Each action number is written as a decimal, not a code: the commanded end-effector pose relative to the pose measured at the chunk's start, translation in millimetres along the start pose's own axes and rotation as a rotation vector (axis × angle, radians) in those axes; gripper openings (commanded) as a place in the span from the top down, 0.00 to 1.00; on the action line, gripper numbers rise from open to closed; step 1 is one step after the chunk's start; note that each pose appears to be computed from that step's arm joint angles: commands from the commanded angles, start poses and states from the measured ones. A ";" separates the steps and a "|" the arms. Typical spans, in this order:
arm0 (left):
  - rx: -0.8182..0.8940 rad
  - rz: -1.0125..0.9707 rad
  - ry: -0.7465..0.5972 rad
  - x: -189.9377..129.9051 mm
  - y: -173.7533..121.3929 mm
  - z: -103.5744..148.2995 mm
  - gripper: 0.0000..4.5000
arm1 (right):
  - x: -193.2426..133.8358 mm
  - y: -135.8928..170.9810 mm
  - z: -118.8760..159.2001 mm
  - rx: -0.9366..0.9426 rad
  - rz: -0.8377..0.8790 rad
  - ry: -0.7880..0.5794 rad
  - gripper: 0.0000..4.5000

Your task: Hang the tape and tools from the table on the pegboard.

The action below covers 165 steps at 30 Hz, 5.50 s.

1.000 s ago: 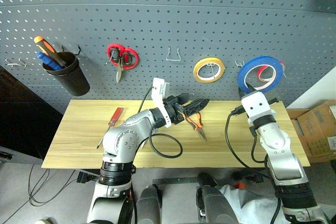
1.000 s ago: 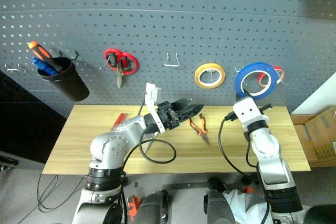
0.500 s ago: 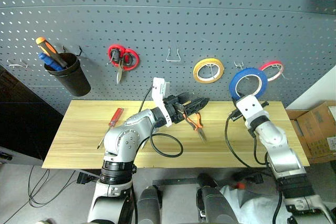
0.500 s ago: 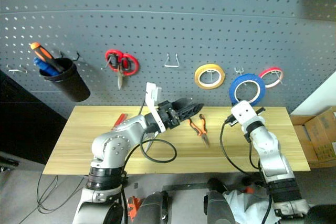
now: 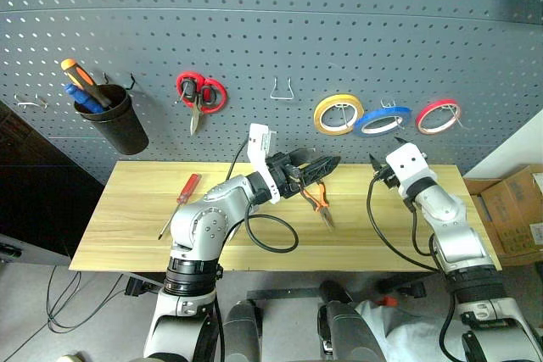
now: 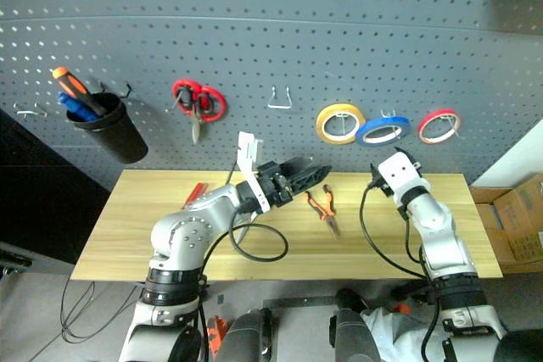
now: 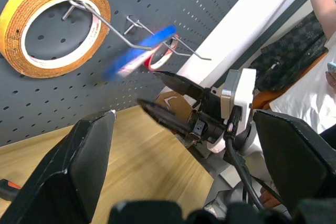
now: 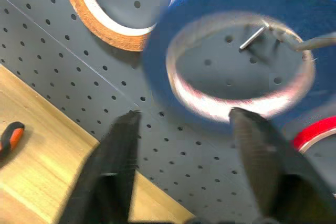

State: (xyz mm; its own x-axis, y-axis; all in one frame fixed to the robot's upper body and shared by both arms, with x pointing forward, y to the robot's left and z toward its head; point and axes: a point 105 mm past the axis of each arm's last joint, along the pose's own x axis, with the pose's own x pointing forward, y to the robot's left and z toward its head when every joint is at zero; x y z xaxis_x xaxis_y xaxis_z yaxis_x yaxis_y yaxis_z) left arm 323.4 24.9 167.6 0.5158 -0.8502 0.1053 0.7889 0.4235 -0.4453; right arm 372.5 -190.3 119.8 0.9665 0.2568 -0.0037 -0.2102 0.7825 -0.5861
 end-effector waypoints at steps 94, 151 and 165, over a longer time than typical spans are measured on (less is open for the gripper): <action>-0.180 0.304 -0.110 -85.8 6.4 -36.9 0.00 | -4.1 104.3 54.0 0.360 0.563 0.206 0.61; 0.013 0.244 -0.433 -54.1 5.7 76.4 0.00 | 99.6 64.7 126.6 0.338 0.100 -0.265 0.20; 0.117 0.432 -0.224 -61.4 47.4 40.7 0.00 | 52.9 49.2 120.3 0.347 0.207 -0.259 0.01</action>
State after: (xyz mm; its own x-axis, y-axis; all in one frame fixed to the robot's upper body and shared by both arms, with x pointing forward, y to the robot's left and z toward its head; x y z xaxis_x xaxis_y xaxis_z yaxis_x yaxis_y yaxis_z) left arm 343.0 111.6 182.2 0.8553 -0.4940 0.1564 0.5078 0.7386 -0.4434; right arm 408.3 -71.7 166.5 0.8783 0.4703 0.0859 -0.4314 0.8571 -0.2814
